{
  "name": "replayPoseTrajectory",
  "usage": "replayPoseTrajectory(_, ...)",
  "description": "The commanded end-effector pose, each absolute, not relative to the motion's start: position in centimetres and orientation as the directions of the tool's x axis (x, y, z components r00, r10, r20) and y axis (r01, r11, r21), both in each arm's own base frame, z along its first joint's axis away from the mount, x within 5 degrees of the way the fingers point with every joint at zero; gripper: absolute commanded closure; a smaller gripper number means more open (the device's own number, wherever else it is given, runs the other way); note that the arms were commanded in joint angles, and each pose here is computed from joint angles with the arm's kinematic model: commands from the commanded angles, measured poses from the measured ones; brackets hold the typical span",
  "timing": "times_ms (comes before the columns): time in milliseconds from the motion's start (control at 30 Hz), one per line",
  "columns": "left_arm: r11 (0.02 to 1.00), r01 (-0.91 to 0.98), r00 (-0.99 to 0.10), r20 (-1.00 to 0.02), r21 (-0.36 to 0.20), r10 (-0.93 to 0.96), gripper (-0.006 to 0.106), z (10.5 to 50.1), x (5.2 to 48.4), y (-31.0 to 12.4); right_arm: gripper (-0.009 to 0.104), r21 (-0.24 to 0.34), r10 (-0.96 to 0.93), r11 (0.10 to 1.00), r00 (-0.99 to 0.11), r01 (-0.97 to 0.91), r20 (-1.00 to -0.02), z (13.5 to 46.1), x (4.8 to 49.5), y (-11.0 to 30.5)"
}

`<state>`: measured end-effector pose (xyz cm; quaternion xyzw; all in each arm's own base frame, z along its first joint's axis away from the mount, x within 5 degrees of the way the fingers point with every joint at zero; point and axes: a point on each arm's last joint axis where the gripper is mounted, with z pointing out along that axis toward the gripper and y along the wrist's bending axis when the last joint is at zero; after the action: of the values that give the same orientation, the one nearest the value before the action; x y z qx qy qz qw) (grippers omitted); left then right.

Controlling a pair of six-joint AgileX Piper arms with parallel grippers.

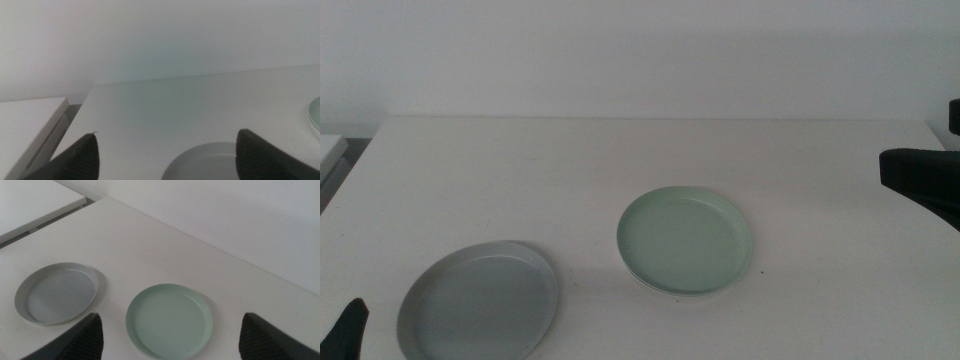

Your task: Stack the three bowls on top of each other.

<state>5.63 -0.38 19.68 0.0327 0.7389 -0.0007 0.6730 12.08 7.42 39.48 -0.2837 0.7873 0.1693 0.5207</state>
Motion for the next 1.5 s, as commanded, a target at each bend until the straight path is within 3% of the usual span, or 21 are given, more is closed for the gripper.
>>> replayPoseTrajectory(0, 0.998, 0.047, -0.080, -0.996, 0.038, 0.041, 0.007, 19.8, 5.6, -0.4, 0.003, -0.038, -0.272, 0.779, -0.282, -0.626, -0.920, 39.6, 11.9, 7.4)
replayPoseTrajectory(100, 0.995, 0.089, -0.240, -0.969, 0.041, 0.061, 0.007, 21.5, 5.6, -0.7, 0.003, -0.038, -0.271, 0.779, -0.281, -0.626, -0.921, 39.6, 11.9, 7.4)
replayPoseTrajectory(300, 0.988, 0.156, -0.492, -0.866, 0.011, 0.088, 0.007, 29.8, 8.4, -1.2, 0.003, -0.038, -0.271, 0.779, -0.281, -0.626, -0.921, 39.6, 11.9, 7.4)
replayPoseTrajectory(367, 0.988, 0.150, -0.583, -0.811, -0.043, 0.054, 0.007, 31.8, 9.5, -1.4, 0.003, -0.036, -0.269, 0.779, -0.282, -0.626, -0.921, 39.6, 11.9, 7.4)
replayPoseTrajectory(467, 0.986, 0.041, -0.772, -0.632, -0.161, -0.071, 0.007, 32.1, 11.3, -1.4, 0.003, -0.036, -0.269, 0.779, -0.282, -0.626, -0.921, 39.6, 11.9, 7.4)
replayPoseTrajectory(533, 0.987, 0.021, -0.852, -0.520, -0.159, -0.066, 0.007, 31.5, 12.3, -1.4, 0.003, -0.036, -0.269, 0.779, -0.282, -0.626, -0.921, 39.6, 11.9, 7.4)
replayPoseTrajectory(633, 0.992, 0.082, -0.862, -0.506, -0.096, 0.022, 0.007, 30.4, 14.5, -1.2, 0.003, -0.036, -0.269, 0.779, -0.282, -0.626, -0.921, 39.6, 11.9, 7.4)
replayPoseTrajectory(867, 0.996, 0.038, -0.930, -0.367, -0.084, 0.005, 0.007, 26.5, 19.9, -0.1, 0.003, -0.036, -0.269, 0.779, -0.282, -0.626, -0.921, 39.6, 11.9, 7.4)
replayPoseTrajectory(967, 0.990, 0.072, -0.948, -0.318, -0.119, 0.031, 0.007, 24.5, 21.9, 1.0, 0.003, -0.036, -0.269, 0.779, -0.282, -0.626, -0.921, 39.6, 11.9, 7.4)
replayPoseTrajectory(1133, 0.987, -0.066, -0.955, -0.277, -0.147, -0.105, 0.007, 20.6, 24.8, 3.4, 0.003, -0.036, -0.269, 0.779, -0.282, -0.626, -0.921, 39.6, 11.9, 7.4)
replayPoseTrajectory(1333, 0.964, -0.093, -0.966, -0.211, -0.249, -0.148, 0.007, 16.8, 26.7, 3.1, 0.003, -0.036, -0.269, 0.779, -0.282, -0.626, -0.921, 39.6, 11.9, 7.4)
replayPoseTrajectory(1467, 0.958, -0.108, -0.976, -0.154, -0.265, -0.152, 0.007, 14.6, 27.2, 3.1, 0.003, -0.036, -0.269, 0.779, -0.282, -0.626, -0.921, 39.6, 11.9, 7.4)
